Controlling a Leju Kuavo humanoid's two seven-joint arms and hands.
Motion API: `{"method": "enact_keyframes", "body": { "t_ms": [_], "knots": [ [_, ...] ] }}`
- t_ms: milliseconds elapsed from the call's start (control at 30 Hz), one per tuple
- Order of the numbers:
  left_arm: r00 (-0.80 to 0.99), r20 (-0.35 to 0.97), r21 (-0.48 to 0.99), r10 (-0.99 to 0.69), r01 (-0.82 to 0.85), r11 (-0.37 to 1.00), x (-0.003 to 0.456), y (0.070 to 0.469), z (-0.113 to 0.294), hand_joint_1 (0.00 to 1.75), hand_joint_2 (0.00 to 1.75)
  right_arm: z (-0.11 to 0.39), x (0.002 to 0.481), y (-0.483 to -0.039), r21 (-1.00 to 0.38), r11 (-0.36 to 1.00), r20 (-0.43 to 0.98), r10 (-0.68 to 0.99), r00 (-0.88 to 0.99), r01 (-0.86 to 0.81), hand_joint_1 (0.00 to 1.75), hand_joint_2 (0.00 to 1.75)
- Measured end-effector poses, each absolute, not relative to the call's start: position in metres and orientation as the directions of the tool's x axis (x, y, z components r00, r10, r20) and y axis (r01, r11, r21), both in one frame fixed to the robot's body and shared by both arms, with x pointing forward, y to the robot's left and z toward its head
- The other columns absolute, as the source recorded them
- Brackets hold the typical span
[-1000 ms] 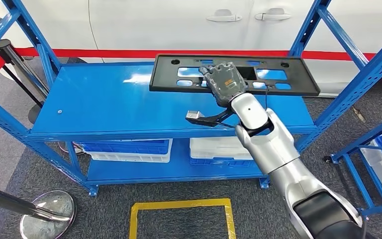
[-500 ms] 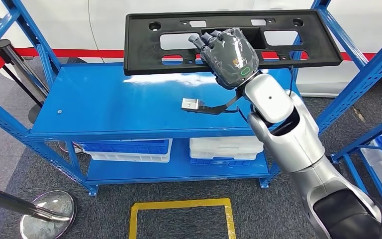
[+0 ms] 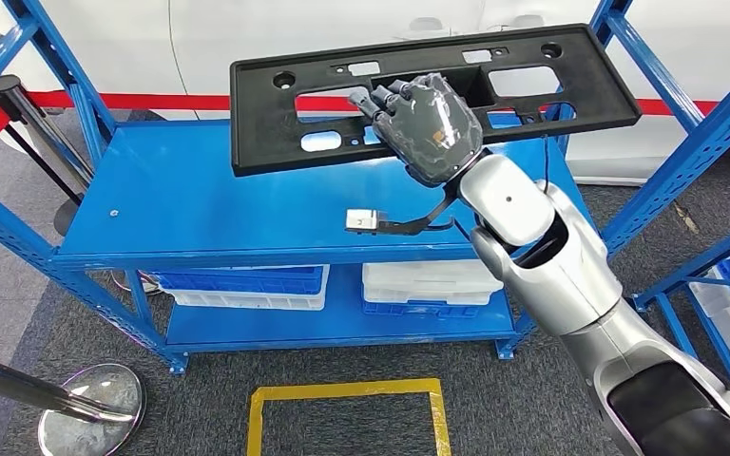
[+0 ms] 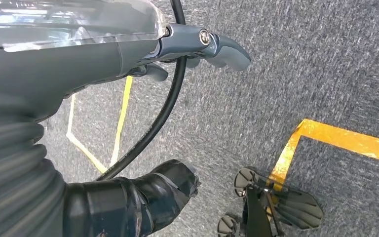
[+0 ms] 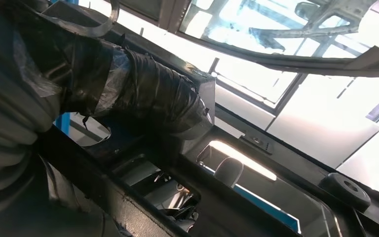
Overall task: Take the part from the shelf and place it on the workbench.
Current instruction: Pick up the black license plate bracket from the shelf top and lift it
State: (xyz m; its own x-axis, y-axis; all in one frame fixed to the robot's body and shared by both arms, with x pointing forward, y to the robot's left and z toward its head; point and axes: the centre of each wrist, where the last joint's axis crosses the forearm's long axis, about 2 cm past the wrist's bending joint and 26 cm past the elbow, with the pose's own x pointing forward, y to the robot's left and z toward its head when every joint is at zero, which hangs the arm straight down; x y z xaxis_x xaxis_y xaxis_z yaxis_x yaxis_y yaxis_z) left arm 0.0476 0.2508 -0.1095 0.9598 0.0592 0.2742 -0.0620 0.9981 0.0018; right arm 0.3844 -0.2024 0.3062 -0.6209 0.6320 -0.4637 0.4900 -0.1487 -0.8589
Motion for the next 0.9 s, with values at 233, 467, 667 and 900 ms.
{"method": "enact_keyframes", "body": {
  "t_ms": [233,467,667,900],
  "knots": [
    [0.956,0.281,-0.015,0.084,-0.083,0.996,0.048,0.25,-0.109,0.0,1.75,0.305,0.385,-0.205,-0.869,-0.14,-0.452,0.618,-0.643,0.476,1.75,1.75],
    [0.954,0.29,-0.002,0.08,-0.083,0.997,0.048,0.251,-0.109,0.0,1.75,0.303,0.385,-0.209,-0.884,-0.132,-0.43,0.607,-0.668,0.449,1.75,1.75],
    [0.955,0.288,0.003,0.07,-0.074,0.997,0.048,0.251,-0.109,0.0,1.75,0.299,0.385,-0.21,-0.89,-0.132,-0.42,0.607,-0.674,0.436,1.75,1.75],
    [0.96,0.272,0.007,0.061,-0.065,0.998,0.048,0.251,-0.109,0.0,1.75,0.293,0.388,-0.213,-0.902,-0.135,-0.401,0.615,-0.679,0.41,1.75,1.75]
  ]
}}
